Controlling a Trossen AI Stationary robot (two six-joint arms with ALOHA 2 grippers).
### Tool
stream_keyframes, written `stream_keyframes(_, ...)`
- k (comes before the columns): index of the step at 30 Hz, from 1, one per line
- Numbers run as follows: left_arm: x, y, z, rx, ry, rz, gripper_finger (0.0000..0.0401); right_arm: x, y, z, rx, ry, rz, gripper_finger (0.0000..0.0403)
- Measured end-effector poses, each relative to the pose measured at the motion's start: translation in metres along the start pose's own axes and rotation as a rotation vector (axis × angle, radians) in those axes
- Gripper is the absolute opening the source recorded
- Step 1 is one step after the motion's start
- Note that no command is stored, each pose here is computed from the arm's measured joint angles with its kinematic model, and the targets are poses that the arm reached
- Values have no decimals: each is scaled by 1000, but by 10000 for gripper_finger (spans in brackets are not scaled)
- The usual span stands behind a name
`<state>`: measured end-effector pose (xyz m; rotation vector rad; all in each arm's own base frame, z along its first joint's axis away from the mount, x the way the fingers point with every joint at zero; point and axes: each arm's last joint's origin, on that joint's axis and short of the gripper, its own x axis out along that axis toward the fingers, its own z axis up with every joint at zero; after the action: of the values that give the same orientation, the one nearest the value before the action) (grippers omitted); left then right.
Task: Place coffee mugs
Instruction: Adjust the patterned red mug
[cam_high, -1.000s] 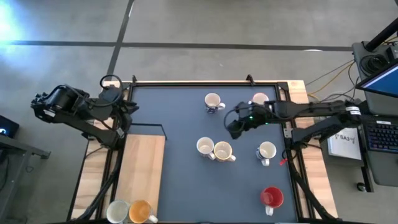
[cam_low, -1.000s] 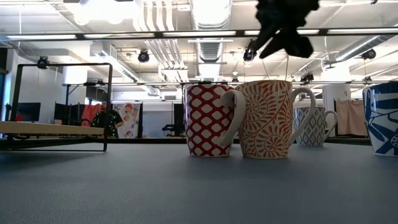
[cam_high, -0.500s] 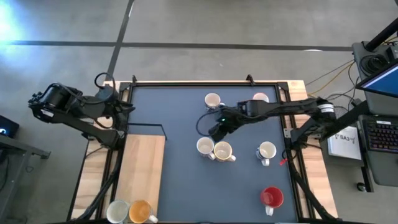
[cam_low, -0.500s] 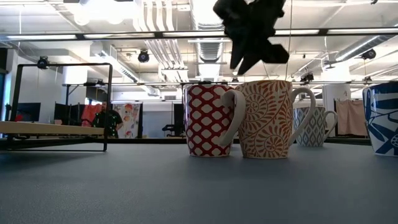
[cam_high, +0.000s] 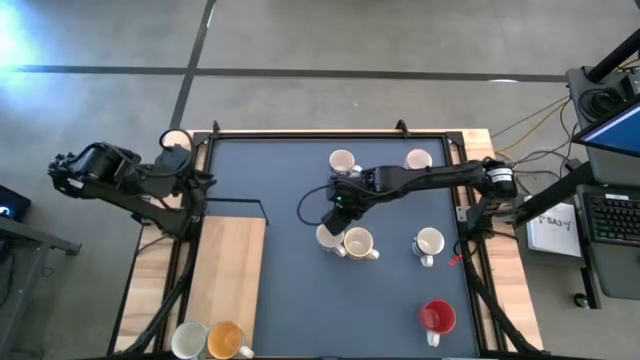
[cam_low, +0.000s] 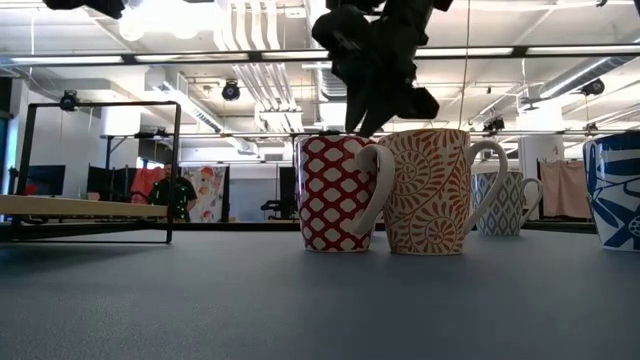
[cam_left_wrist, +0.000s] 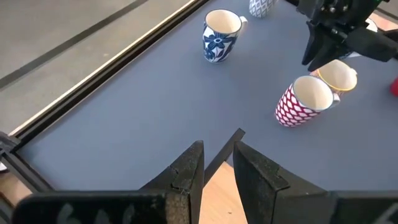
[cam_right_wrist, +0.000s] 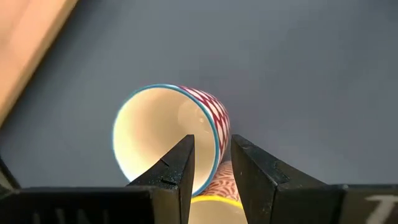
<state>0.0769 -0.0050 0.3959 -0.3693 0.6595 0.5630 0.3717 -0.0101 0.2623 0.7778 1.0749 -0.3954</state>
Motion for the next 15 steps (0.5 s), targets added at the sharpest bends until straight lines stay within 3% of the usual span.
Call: stream_keyframes(15, -10, 17, -8, -49, -56, -55, 68, 12, 2, 3, -279, -8, -5, 93)
